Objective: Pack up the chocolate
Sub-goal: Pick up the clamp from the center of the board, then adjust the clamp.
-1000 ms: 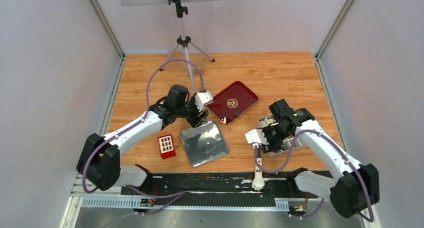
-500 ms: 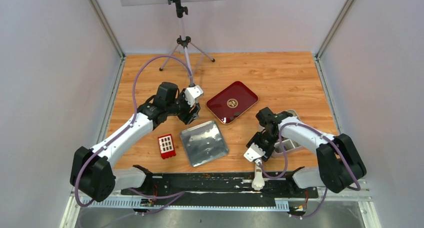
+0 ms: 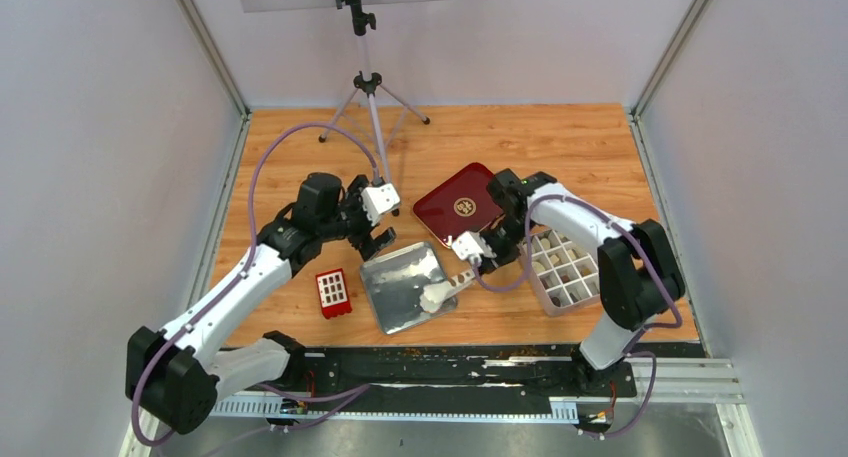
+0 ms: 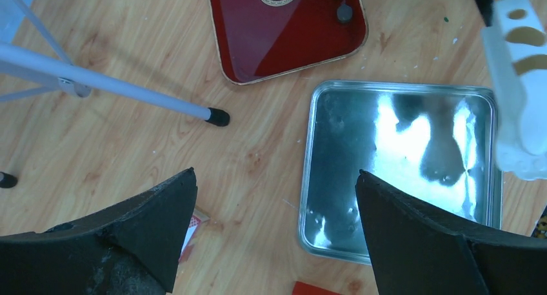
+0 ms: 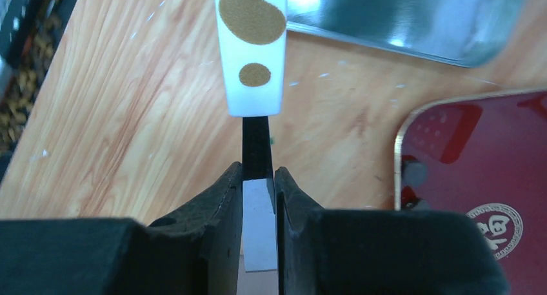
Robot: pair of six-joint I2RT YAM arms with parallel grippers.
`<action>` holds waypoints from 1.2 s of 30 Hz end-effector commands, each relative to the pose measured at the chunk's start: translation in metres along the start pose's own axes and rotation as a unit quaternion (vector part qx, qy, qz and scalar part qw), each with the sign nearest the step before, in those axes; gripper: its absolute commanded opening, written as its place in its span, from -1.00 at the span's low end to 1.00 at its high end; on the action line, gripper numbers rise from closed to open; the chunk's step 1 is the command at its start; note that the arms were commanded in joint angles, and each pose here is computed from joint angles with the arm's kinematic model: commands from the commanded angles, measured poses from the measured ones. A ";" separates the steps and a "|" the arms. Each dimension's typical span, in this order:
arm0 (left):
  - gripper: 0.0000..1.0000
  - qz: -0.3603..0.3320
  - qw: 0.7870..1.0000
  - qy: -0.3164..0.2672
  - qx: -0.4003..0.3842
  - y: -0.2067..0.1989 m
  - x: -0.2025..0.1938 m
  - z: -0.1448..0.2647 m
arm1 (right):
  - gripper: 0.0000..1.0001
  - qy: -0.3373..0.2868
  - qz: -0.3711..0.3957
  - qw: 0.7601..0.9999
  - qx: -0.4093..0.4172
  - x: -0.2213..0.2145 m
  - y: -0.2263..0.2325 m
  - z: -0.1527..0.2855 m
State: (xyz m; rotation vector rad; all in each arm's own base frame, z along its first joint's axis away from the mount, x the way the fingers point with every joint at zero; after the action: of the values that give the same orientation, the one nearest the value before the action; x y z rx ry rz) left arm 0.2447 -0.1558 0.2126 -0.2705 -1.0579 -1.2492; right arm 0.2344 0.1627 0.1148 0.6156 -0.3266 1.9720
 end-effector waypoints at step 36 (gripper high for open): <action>0.29 -0.492 0.866 -0.048 -0.072 0.004 0.052 -0.027 | -0.97 -0.238 -0.448 0.860 0.064 0.063 -0.043 0.073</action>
State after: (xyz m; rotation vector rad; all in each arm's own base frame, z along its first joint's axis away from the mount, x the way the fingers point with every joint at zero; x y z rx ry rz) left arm 0.2418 -0.1988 0.2341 -0.0106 -1.1819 -2.1747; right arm 0.2738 0.1910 0.1912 1.0427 -0.1091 0.9296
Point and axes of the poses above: each gripper's point midway between its finger pads, its own z axis back along the fingers, its own y axis along the line the jaws close on, x = y × z, the point moved 6 cm from there along z, back along the fingers, and after that the axes turned 11 degrees about -z, right-handed, at the moved point
